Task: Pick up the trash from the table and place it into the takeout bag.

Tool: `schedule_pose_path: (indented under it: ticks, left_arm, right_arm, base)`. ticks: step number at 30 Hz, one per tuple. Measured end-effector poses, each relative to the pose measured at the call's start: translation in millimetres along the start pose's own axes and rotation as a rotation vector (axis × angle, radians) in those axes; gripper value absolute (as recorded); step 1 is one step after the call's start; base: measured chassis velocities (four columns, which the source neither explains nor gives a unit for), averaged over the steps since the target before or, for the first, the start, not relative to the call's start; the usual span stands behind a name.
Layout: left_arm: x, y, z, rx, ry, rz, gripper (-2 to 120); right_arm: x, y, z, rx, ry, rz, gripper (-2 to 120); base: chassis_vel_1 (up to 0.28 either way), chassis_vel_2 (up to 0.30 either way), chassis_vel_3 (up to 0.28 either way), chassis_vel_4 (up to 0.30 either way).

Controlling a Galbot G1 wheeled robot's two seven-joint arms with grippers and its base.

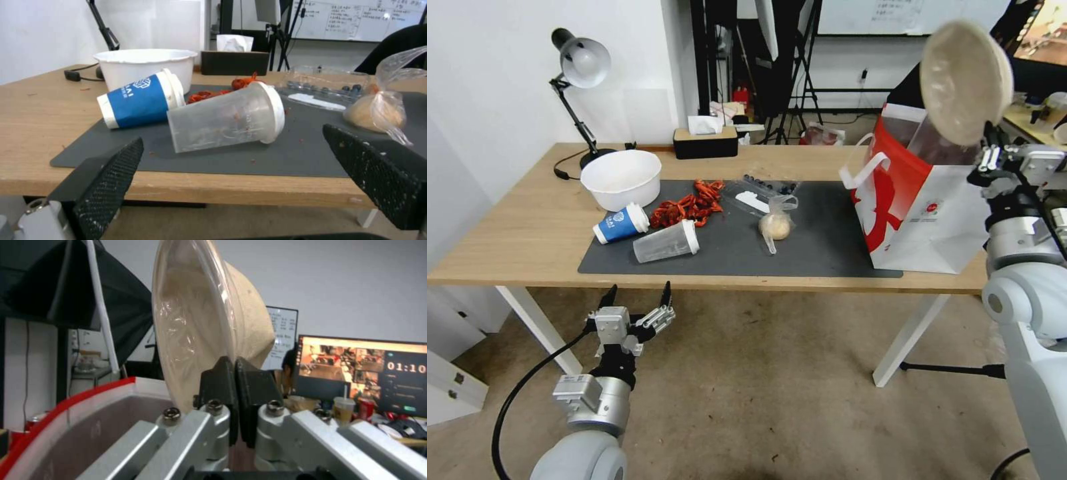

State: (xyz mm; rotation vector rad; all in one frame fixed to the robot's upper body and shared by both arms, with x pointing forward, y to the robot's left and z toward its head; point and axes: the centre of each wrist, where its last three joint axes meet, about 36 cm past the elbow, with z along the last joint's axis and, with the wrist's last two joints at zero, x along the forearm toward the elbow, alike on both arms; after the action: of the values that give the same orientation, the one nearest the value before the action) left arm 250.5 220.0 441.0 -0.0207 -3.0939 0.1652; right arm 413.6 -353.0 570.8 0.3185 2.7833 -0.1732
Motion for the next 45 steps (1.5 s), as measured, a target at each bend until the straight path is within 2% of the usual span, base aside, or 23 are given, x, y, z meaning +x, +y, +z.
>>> schedule_pose_path:
  ticks: [2,5,6,8,10,13,14,17,19,21,22,25,28,32,37,45]
  left_arm:
    - [0.2,0.1,-0.1,-0.001,0.000,0.001,100]
    - [0.5,0.2,-1.1,-0.003,-0.002,0.003,100]
    - [0.5,0.2,-1.1,-0.003,-0.002,0.003,100]
    - [0.5,0.4,-1.6,-0.005,-0.003,0.004,100]
    - [0.6,0.5,-1.8,-0.005,-0.004,0.004,100]
    - [0.5,0.7,-1.9,-0.005,-0.004,0.004,100]
    - [0.5,0.7,-1.9,-0.005,-0.004,0.004,100]
    - [0.4,1.0,-2.2,-0.007,-0.005,0.004,100]
    - [0.4,1.1,-2.2,-0.007,-0.005,0.004,100]
    - [0.4,1.2,-2.2,-0.008,-0.005,0.005,100]
    - [0.4,1.2,-2.2,-0.008,-0.005,0.005,100]
    - [0.5,1.2,-2.2,-0.008,-0.006,0.006,100]
    - [0.6,1.2,-2.1,-0.008,-0.008,0.006,100]
    - [0.9,1.3,-1.9,-0.008,-0.009,0.006,100]
    - [1.6,1.8,-1.6,-0.009,-0.012,0.006,100]
    - [1.6,1.2,-0.5,-0.008,-0.011,0.006,100]
  right_arm:
    - [0.9,0.2,-0.3,0.001,0.005,0.004,6]
    - [2.4,0.8,-0.3,0.001,0.018,0.016,22]
    - [2.4,0.8,-0.3,0.001,0.018,0.016,22]
    - [2.8,1.2,-1.1,-0.002,0.022,0.019,32]
    - [3.0,1.4,-1.7,-0.007,0.022,0.019,35]
    - [4.9,4.6,-7.8,-0.102,0.003,-0.023,50]
    - [4.9,4.6,-7.8,-0.102,0.003,-0.023,50]
    - [16.0,16.0,-22.6,-0.298,-0.050,-0.155,65]
    - [18.1,17.6,-23.9,-0.315,-0.054,-0.172,67]
    - [35.1,30.6,-26.6,-0.384,-0.067,-0.275,79]
    - [35.1,30.6,-26.6,-0.384,-0.067,-0.275,79]
    - [57.3,47.3,-20.6,-0.403,-0.039,-0.353,93]
    - [69.7,56.4,-11.0,-0.390,-0.017,-0.379,99]
    - [89.5,66.8,7.7,-0.331,0.022,-0.381,100]
    - [114.7,68.6,38.2,-0.214,0.046,-0.343,100]
    - [161.9,74.3,77.0,-0.141,0.126,-0.265,100]
  base:
    - [0.000,0.000,0.000,0.000]
    - [0.000,0.000,0.000,0.000]
    - [0.000,0.000,0.000,0.000]
    - [0.000,0.000,0.000,0.000]
    - [0.000,0.000,0.000,0.000]
    - [0.000,0.000,0.000,0.000]
    - [0.000,0.000,0.000,0.000]
    - [0.000,0.000,0.000,0.000]
    - [0.000,0.000,0.000,0.000]
    - [0.000,0.000,0.000,0.000]
    - [0.000,0.000,0.000,0.000]
    - [0.000,0.000,0.000,0.000]
    - [0.000,0.000,0.000,0.000]
    - [0.000,0.000,0.000,0.000]
    - [0.000,0.000,0.000,0.000]
    - [0.000,0.000,0.000,0.000]
